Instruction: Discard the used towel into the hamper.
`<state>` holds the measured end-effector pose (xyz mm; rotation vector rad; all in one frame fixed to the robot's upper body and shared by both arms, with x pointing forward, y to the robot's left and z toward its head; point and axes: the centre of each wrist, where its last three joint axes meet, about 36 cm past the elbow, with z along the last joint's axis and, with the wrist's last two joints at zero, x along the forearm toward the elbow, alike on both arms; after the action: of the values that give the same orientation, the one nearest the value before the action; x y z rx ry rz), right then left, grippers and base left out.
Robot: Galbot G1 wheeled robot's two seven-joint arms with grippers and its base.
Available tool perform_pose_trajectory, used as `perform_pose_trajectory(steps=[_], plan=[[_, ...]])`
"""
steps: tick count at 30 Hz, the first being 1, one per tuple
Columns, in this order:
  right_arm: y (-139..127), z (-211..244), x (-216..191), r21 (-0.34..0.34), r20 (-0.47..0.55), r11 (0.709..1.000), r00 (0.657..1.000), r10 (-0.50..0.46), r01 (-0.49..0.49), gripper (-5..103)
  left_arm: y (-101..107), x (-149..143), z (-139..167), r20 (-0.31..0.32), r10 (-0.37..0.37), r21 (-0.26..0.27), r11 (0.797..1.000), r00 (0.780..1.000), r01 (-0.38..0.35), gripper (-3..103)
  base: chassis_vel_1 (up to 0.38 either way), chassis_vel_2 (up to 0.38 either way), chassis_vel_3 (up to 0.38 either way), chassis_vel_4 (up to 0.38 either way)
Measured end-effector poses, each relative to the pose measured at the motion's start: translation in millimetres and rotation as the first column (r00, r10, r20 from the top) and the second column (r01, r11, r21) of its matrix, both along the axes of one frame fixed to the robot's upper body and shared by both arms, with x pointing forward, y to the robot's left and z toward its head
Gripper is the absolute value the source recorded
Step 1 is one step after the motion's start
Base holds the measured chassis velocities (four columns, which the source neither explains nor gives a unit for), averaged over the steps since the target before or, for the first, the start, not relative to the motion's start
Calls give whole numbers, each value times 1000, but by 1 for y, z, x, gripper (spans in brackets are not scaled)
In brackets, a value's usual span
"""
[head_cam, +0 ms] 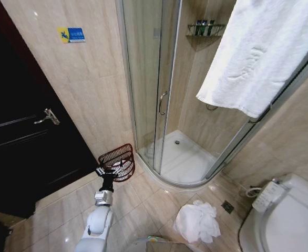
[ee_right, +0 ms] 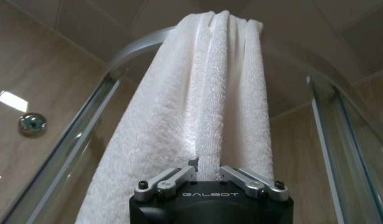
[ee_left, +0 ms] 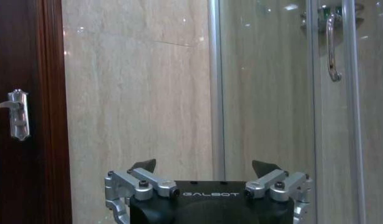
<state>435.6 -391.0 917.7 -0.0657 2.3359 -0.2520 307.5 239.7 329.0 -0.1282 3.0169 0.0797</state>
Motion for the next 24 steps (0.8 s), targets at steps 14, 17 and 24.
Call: perform_pose_trajectory(steps=[14, 17, 24], plan=[[-9, -103, -28, -47, -189, 999, 982, -21, 13, 3, -4, 2, -1, 3, -17, 1, 1000, 1000, 17, 100, 0, 0, 0, 0], [-1, -130, -40, -27, -224, 1000, 974, -22, 16, 3, -9, 2, -1, 3, -25, 0, 1000, 1000, 25, 100, 0, 0, 0, 0], [10, -177, -61, 14, -299, 1000, 954, -9, 14, 3, -13, -2, -3, 0, -33, 1, 999, 999, 33, 100, 0, 0, 0, 0]])
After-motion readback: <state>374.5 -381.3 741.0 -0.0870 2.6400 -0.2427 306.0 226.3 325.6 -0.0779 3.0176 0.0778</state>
